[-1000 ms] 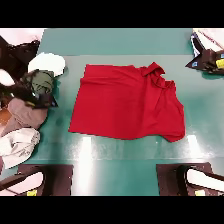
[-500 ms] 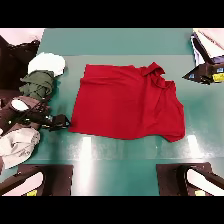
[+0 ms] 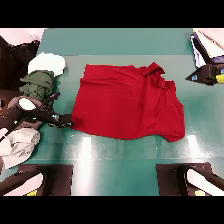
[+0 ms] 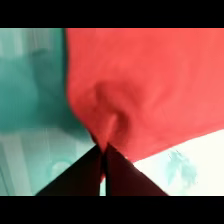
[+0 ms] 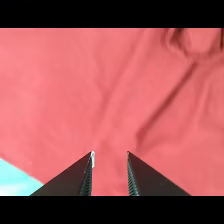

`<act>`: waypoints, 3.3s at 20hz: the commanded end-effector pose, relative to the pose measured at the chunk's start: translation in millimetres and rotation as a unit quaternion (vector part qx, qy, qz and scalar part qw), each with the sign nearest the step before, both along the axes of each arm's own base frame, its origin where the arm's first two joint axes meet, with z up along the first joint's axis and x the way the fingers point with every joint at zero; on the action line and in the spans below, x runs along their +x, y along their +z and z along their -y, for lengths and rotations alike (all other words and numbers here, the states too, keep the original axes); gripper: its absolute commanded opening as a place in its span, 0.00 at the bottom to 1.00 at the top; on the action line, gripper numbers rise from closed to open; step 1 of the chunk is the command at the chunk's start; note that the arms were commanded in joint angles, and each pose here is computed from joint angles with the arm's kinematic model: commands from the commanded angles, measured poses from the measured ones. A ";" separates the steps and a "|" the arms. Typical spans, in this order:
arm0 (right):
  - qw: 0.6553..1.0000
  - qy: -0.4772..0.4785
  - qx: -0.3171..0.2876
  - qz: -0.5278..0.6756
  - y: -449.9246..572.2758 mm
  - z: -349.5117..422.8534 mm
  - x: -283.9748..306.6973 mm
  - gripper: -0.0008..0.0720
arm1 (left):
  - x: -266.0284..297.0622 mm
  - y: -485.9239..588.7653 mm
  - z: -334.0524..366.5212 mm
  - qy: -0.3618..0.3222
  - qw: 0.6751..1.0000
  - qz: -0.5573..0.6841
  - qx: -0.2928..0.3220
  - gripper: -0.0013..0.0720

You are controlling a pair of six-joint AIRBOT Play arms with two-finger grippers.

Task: Fold the shirts.

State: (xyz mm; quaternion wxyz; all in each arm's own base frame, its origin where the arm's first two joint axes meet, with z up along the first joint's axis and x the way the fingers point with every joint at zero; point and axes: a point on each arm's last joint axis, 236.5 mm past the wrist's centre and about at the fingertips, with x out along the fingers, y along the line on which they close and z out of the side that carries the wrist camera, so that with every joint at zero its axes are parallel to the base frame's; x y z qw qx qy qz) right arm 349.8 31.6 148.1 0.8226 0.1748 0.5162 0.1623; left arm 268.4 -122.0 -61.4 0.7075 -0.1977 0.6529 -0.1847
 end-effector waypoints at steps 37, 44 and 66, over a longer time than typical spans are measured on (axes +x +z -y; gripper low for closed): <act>0.938 -0.171 0.069 0.293 146.3 44.6 3.6 0.03 | 89.6 423.9 -7.3 0.000 0.865 0.501 0.023 0.05; 0.800 -0.114 -0.080 0.584 402.8 -2.7 -102.8 0.03 | -61.5 655.9 -4.5 0.020 0.650 0.760 -0.007 0.05; 0.993 -0.101 -0.058 -0.030 -36.1 51.5 102.3 0.03 | 180.9 167.9 -33.6 0.046 0.957 0.278 0.067 0.05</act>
